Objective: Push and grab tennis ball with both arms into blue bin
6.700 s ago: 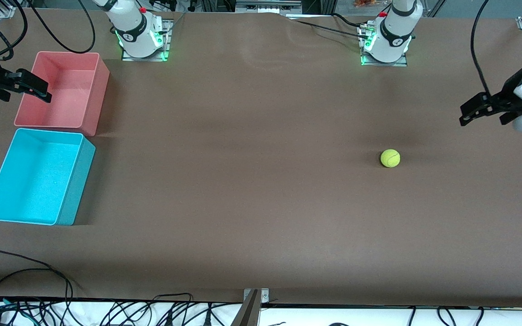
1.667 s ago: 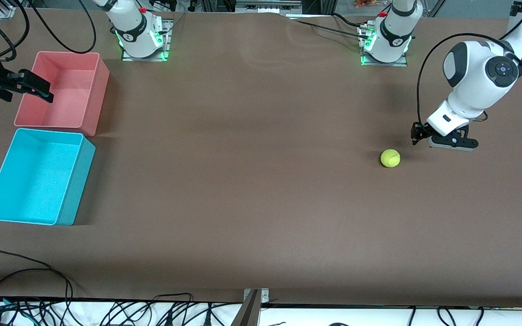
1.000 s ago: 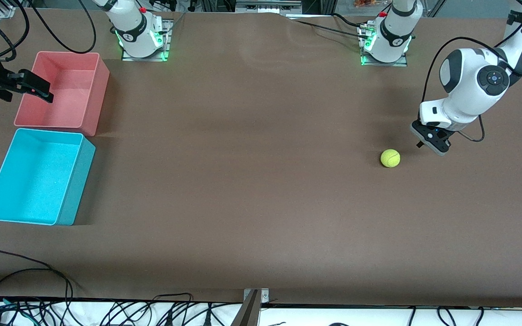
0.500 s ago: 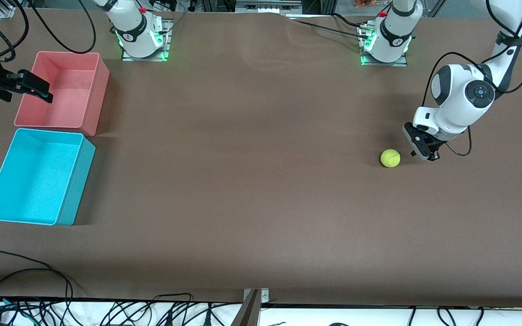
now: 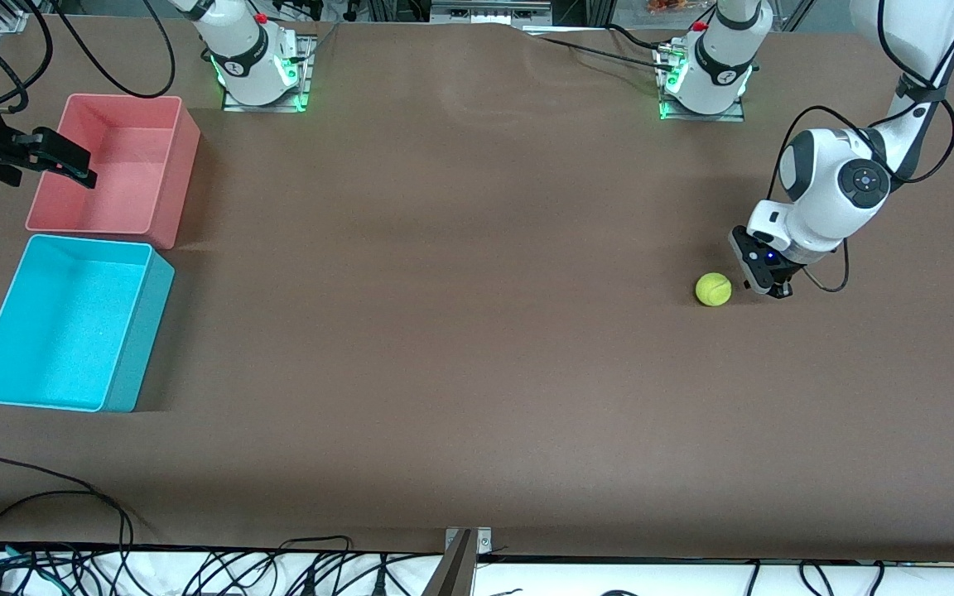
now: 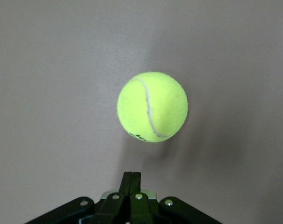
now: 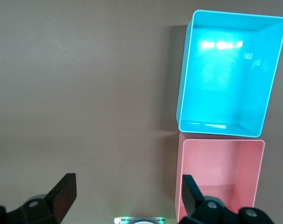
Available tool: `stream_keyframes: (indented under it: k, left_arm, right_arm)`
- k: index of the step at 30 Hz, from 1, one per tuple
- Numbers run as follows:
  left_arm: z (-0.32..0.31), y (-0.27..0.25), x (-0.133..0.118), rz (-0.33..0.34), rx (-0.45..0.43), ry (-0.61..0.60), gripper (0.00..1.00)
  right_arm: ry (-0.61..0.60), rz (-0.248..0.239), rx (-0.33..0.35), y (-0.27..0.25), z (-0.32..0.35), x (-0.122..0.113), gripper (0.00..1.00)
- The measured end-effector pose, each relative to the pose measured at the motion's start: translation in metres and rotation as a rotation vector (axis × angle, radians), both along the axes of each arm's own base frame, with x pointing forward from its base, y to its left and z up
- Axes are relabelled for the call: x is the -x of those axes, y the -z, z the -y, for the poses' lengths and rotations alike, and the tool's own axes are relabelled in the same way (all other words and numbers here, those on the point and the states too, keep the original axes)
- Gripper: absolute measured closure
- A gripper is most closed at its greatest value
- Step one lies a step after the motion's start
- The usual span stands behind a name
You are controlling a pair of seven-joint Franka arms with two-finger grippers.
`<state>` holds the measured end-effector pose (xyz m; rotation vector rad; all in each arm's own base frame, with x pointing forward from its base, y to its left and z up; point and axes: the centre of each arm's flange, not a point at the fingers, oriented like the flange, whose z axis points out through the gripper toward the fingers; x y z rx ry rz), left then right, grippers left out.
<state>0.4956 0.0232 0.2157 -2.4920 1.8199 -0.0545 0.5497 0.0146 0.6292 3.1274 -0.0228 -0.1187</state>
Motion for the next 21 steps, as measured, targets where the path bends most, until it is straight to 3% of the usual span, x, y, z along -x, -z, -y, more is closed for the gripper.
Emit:
stream_keyframes:
  k: [21]
  left_arm:
    - [-0.025,0.007,0.002,-0.006,-0.016,0.051,0.99]
  right_arm:
    - [0.001,-0.001,0.0,0.0,0.001,0.0,0.0]
